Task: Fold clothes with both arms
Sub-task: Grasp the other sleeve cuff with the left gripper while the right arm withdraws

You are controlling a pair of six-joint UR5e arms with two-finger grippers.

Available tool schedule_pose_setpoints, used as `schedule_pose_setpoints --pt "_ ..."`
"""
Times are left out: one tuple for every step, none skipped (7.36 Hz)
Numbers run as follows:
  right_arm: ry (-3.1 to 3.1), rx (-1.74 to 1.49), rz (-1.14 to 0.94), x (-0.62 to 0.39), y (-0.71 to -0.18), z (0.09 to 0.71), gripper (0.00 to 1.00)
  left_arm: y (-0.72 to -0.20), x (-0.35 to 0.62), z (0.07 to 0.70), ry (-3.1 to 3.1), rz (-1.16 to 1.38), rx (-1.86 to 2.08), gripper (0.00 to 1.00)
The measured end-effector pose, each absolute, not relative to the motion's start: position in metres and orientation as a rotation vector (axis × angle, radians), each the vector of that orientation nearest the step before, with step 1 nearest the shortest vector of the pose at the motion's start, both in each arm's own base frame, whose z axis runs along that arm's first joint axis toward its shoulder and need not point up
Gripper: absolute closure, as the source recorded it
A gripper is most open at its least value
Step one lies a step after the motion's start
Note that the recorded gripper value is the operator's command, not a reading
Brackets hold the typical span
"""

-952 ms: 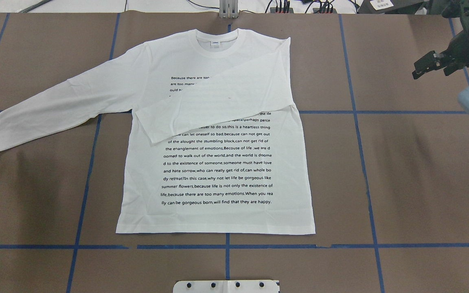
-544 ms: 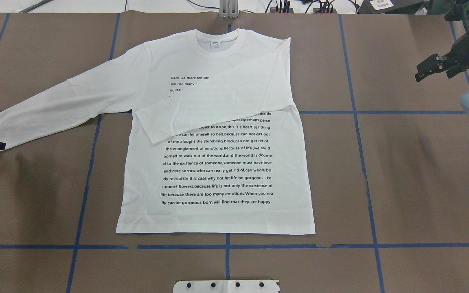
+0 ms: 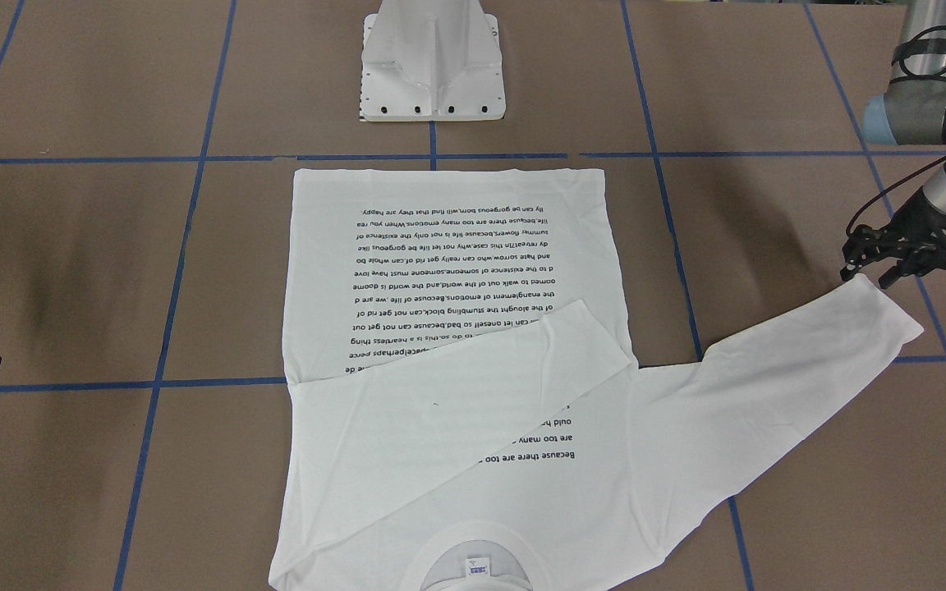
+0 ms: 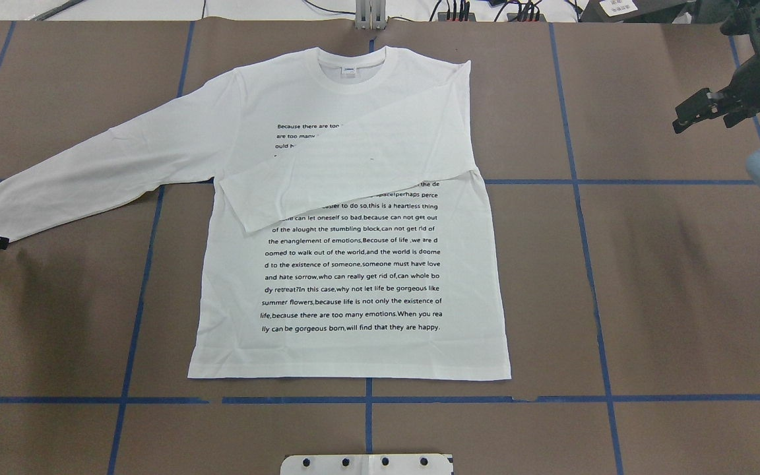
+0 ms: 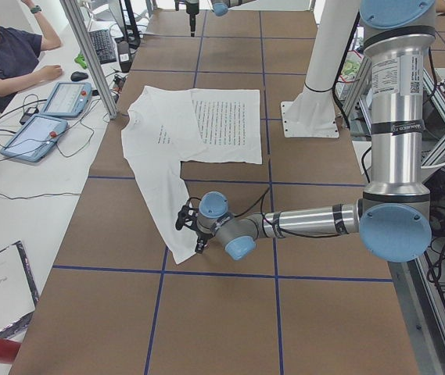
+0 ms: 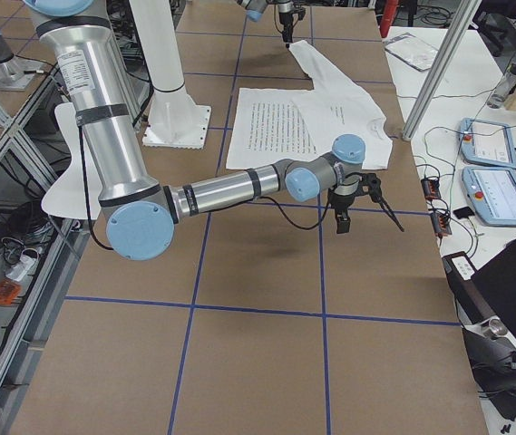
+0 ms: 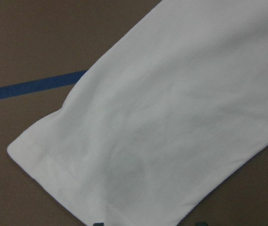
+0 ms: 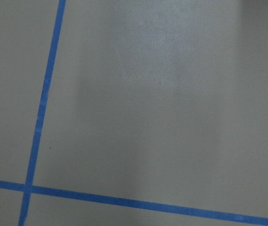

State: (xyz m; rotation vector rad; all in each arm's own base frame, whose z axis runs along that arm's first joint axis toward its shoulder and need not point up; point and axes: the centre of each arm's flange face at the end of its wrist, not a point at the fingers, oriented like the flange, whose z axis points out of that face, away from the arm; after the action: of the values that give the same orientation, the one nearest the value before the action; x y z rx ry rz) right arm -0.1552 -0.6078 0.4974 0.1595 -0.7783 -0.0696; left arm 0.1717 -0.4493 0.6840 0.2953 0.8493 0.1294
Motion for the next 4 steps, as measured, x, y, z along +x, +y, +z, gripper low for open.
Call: schedule_pose_setpoints --pt "-0.778 0.159 -0.070 -0.1553 -0.6078 0.4975 0.00 -0.4490 0.1720 0.6848 0.845 0.129 0.296 0.46" --pt "-0.778 0.159 -0.070 -0.1553 -0.6078 0.4975 0.00 -0.4485 0.1723 0.6855 0.842 0.129 0.296 0.58" --pt "-0.778 0.159 -0.069 -0.1553 -0.6078 0.4979 0.00 -0.4484 0.1724 0.6858 0.841 0.128 0.296 0.68" --pt "-0.778 0.158 -0.069 -0.1554 -0.6079 0.4980 0.00 -0.4483 0.1725 0.6859 0.841 0.127 0.295 0.70"
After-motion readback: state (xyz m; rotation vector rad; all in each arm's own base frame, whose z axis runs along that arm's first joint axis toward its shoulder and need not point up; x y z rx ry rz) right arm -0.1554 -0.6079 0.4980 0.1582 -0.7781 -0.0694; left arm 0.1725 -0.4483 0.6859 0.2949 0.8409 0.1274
